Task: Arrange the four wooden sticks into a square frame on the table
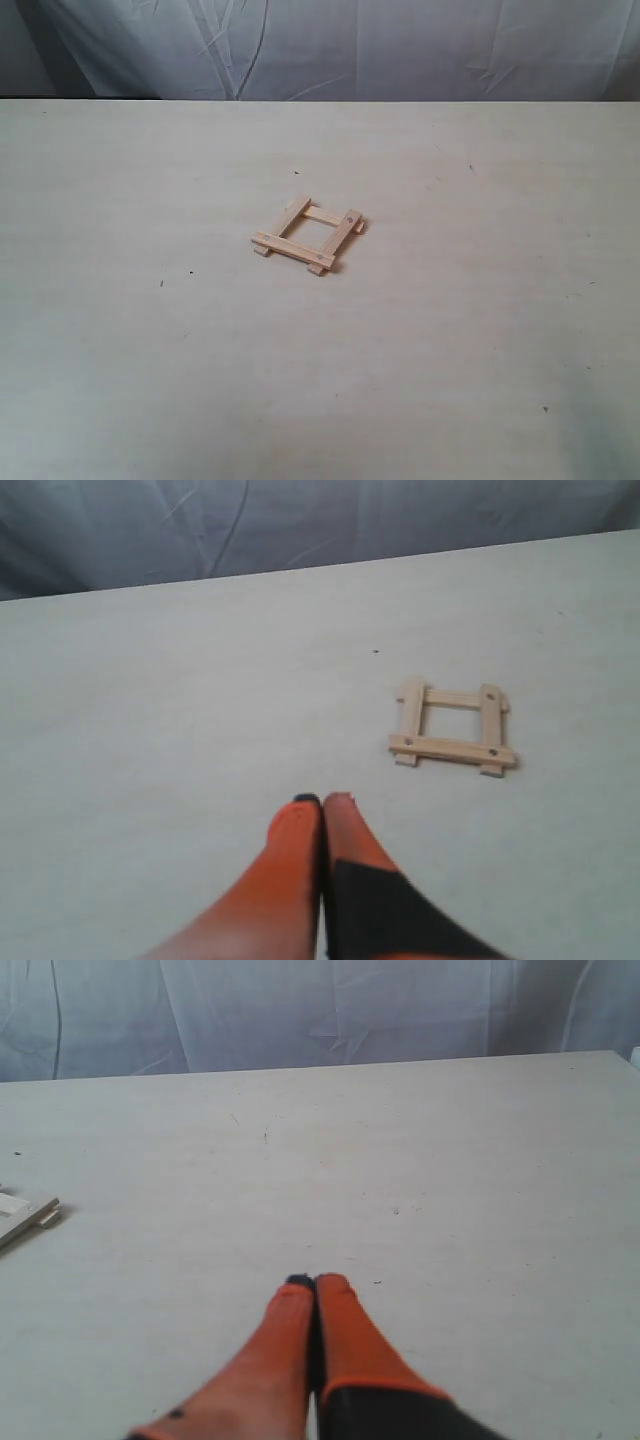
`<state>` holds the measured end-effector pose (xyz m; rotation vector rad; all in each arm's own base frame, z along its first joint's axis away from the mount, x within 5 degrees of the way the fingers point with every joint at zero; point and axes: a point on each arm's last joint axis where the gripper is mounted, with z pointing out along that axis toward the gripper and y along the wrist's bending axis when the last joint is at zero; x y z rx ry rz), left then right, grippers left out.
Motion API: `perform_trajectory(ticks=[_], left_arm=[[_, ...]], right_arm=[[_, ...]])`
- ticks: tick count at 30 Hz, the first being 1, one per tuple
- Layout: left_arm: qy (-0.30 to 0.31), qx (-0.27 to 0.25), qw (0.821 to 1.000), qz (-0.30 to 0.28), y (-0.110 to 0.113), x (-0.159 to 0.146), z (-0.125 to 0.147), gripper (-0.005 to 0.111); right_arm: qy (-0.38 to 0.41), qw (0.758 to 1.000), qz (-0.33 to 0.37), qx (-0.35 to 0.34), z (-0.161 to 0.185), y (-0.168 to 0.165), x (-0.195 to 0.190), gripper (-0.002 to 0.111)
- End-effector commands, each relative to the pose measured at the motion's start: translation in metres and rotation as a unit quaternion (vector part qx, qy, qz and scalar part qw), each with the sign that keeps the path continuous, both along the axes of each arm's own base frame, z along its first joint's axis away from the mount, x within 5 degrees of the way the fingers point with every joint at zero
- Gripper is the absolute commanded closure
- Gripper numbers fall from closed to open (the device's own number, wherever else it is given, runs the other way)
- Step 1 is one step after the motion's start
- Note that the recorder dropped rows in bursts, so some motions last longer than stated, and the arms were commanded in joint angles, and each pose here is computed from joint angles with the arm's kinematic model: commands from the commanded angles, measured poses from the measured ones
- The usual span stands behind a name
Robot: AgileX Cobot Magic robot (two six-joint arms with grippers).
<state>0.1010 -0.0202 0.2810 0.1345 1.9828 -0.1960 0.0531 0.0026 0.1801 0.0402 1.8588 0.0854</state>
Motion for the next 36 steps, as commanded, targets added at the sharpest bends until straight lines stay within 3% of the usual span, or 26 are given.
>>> perform_trajectory(ticks=[1,10,16,27,31,36], left_arm=[[-0.033,0.005,0.999,0.029,0.007,-0.021,-0.028,0.107],[-0.103,0.053,0.993,0.038,0.013,-0.043,-0.074,0.107],[-0.108,0.076,0.991,0.038,0.015,-0.046,-0.092,0.107],[-0.111,0.096,0.988,0.038,0.016,-0.047,-0.095,0.107],[-0.105,0.055,0.992,0.052,0.016,-0.047,-0.095,0.107],[-0.104,0.046,0.992,0.053,0.016,-0.047,-0.095,0.107]], right_arm=[[-0.009,1.0,-0.003,0.0,0.001,0.0,0.0,0.108],[-0.009,1.0,-0.003,0.0,0.001,0.0,0.0,0.108],[-0.009,1.0,-0.003,0.0,0.001,0.0,0.0,0.108],[-0.009,1.0,-0.003,0.0,0.001,0.0,0.0,0.108],[-0.009,1.0,-0.003,0.0,0.001,0.0,0.0,0.108],[-0.009,1.0,-0.003,0.0,0.001,0.0,0.0,0.108]])
